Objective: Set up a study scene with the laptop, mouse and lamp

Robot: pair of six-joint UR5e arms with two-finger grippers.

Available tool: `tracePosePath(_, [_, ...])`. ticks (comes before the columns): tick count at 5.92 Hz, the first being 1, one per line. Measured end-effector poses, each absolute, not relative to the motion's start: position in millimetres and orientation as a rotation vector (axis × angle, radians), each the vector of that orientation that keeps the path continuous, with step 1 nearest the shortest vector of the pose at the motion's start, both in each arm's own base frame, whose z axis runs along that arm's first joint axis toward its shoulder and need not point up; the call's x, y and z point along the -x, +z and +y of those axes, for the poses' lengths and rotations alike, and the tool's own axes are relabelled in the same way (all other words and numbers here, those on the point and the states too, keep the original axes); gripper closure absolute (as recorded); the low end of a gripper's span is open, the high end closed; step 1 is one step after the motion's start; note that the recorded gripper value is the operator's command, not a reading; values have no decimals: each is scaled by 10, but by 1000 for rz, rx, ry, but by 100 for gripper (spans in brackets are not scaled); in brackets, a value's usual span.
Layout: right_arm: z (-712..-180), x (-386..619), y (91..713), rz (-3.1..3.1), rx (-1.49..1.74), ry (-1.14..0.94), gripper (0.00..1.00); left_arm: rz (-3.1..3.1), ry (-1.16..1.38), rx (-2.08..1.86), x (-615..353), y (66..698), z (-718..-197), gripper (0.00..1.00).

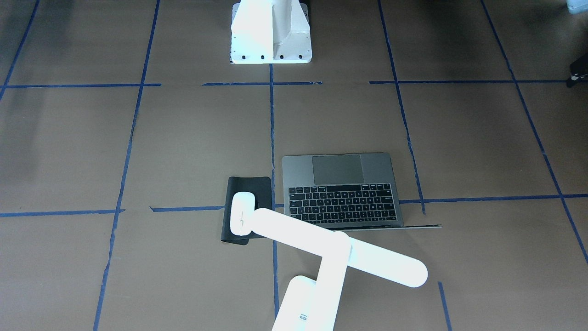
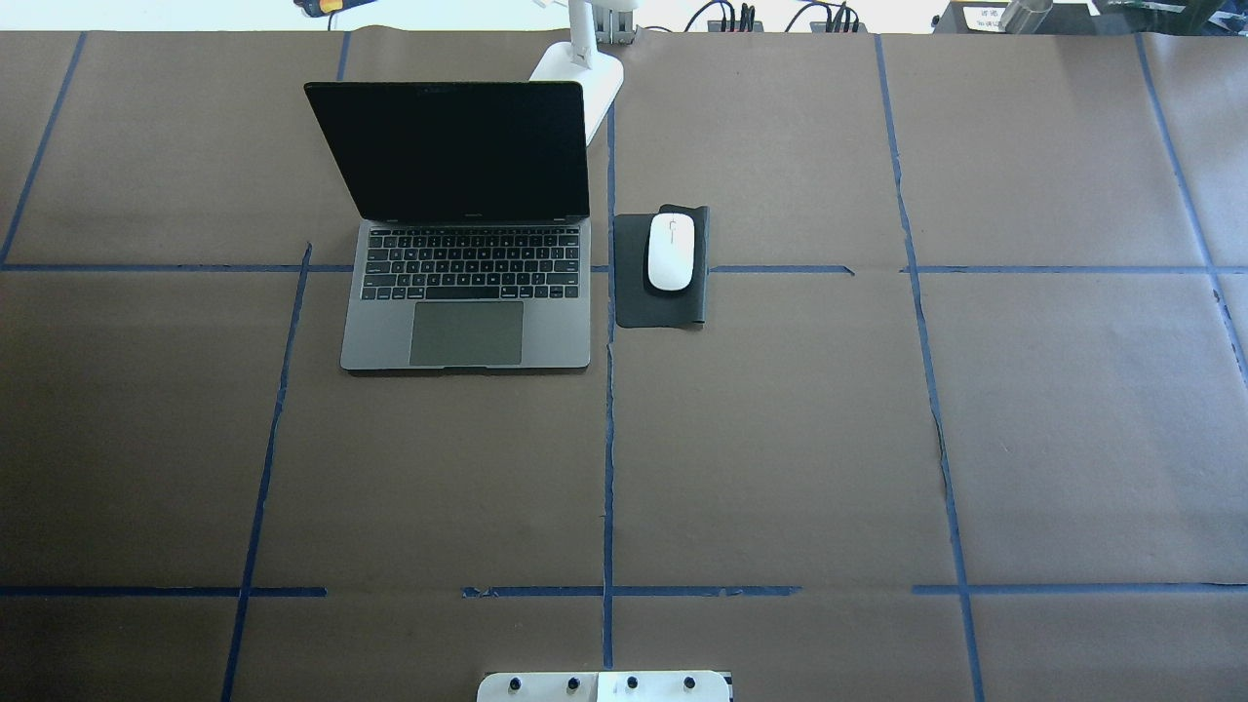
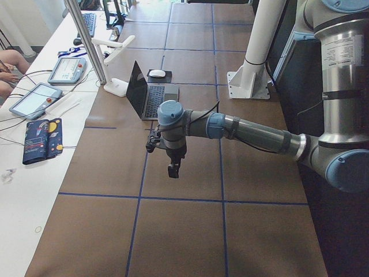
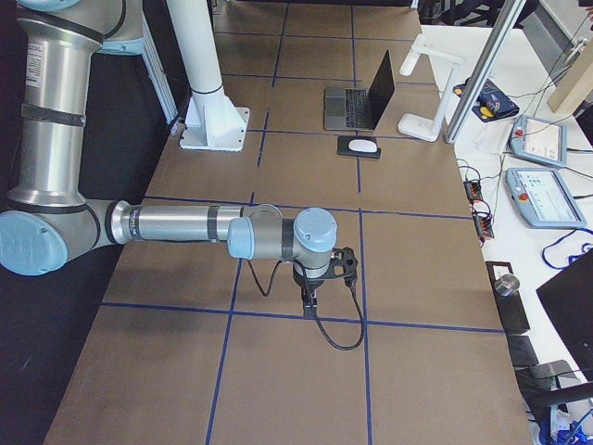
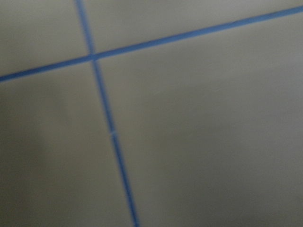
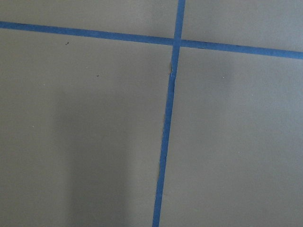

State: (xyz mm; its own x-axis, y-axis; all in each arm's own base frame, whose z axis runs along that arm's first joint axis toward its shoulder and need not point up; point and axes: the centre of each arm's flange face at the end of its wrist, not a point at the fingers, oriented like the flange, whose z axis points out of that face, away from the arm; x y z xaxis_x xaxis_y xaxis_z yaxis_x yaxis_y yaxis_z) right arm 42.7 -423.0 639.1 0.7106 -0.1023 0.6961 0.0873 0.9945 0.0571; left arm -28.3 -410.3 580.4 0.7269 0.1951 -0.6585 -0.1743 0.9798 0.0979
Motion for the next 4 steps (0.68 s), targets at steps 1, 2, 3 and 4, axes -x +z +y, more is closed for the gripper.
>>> tracePosePath(1, [-4227,-428,6390,-774,-21,-105,0,726,186,-22,420,5977,-3983,0])
tracePosePath(2, [-4226,-427,6393,-774,-20,-105,0,721,174,-7,472,6098,-3943,0])
tracePosePath(3, [-4227,-426,6400,-774,-19,-105,0,721,162,6,492,6209,-3968,0])
tracePosePath(4, [-4230,-424,6404,-773,-19,-107,0,720,153,12,501,6270,-4012,0])
